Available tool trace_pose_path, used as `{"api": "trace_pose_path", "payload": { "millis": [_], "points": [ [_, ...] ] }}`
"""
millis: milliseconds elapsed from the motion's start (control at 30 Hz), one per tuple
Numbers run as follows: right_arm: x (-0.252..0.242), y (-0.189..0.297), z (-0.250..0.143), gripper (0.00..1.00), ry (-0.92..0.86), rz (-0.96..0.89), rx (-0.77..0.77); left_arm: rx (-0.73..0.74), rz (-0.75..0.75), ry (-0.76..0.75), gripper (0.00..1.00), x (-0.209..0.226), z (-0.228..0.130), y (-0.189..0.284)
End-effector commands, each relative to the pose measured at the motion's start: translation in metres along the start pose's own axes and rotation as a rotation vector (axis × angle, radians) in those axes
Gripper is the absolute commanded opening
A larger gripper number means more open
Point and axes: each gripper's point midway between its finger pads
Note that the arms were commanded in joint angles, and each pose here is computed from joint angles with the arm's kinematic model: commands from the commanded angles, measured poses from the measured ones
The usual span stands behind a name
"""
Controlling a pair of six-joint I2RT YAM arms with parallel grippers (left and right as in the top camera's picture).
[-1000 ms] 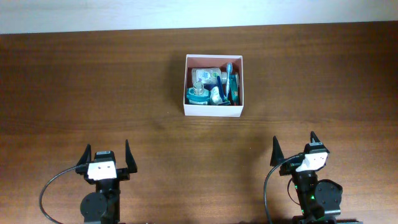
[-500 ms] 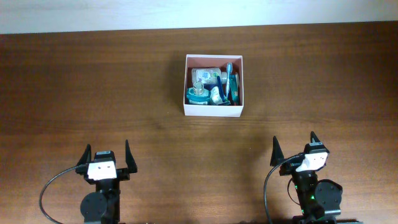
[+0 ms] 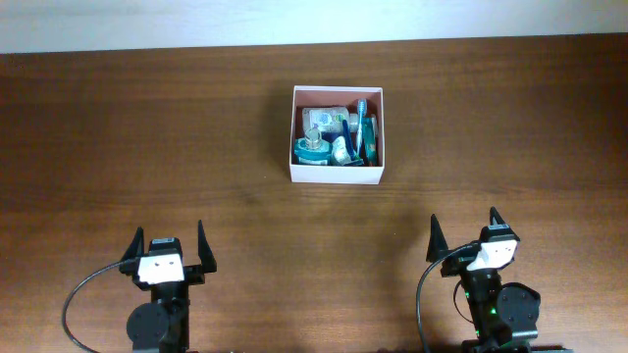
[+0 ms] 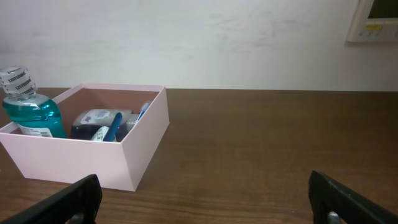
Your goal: Pack container
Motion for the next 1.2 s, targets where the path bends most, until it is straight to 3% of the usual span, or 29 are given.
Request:
{"api": "trace_pose_path", "payload": {
  "millis": [0,1167],
  "points": [
    [-0.0002,0.0003,-0.0014,0.99,-0.005,-0.003,0.0,-0.003,0.0,-0.02,0.99,-0.0003,-0.0002,0.0004],
    [-0.0002,0.0003,-0.0014,0.99,-0.005,-0.003,0.0,-0.003,0.0,-0.02,0.99,-0.0003,-0.0002,0.0004]
  ]
}}
Point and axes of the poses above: each gripper's point midway between its finger pads, its own y axis back along the fingers, its own x axis along the line the jaws close on, z = x × y, and after that the axes turned 2 degrees about -y, right-handed
